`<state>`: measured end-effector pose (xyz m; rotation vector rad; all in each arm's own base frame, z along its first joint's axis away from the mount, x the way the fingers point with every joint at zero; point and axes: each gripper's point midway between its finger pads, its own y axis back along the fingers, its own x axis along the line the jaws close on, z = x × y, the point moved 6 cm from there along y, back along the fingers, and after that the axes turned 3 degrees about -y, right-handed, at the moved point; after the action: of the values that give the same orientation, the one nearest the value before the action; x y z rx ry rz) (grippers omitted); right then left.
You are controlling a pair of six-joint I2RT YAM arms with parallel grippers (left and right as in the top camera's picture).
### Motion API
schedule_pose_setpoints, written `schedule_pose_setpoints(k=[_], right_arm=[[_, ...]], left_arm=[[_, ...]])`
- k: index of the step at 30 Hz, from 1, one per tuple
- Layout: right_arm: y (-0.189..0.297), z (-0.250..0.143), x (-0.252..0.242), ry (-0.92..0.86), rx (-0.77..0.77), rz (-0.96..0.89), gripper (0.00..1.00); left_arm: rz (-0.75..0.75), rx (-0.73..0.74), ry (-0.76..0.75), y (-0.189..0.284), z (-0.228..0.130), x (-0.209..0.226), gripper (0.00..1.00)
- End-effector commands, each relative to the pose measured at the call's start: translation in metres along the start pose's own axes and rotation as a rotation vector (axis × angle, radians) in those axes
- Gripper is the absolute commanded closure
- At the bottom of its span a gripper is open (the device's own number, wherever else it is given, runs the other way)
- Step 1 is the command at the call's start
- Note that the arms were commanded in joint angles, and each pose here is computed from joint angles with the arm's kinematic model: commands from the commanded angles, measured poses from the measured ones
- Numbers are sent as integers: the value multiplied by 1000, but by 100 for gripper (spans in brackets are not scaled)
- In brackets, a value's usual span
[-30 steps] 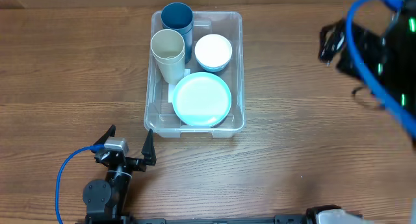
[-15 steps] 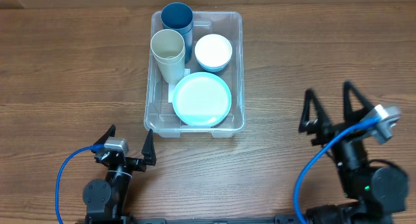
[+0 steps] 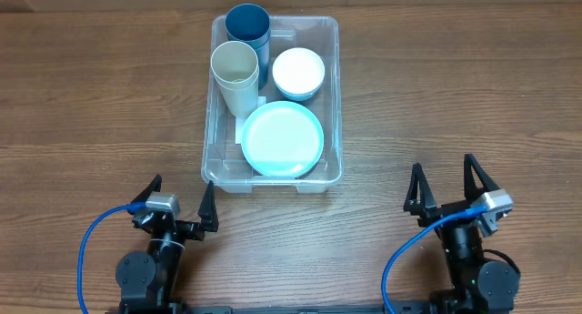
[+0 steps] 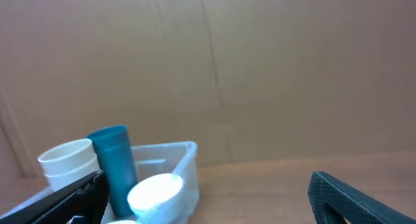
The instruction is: Pack container
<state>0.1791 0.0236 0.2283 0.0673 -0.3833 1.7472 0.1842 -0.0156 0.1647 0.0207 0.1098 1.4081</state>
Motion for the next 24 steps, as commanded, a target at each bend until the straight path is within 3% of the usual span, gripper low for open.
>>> schedule_pose_setpoints(k=[1, 9, 24], right_arm=[[2, -18, -11, 3, 29, -57, 0], [8, -53, -25, 27, 216, -148, 0], [7, -53, -25, 77, 219, -136, 0]], left_arm=[[2, -6, -9, 0, 0, 1, 0], [2, -6, -9, 0, 0, 1, 0], [2, -6, -9, 0, 0, 1, 0]])
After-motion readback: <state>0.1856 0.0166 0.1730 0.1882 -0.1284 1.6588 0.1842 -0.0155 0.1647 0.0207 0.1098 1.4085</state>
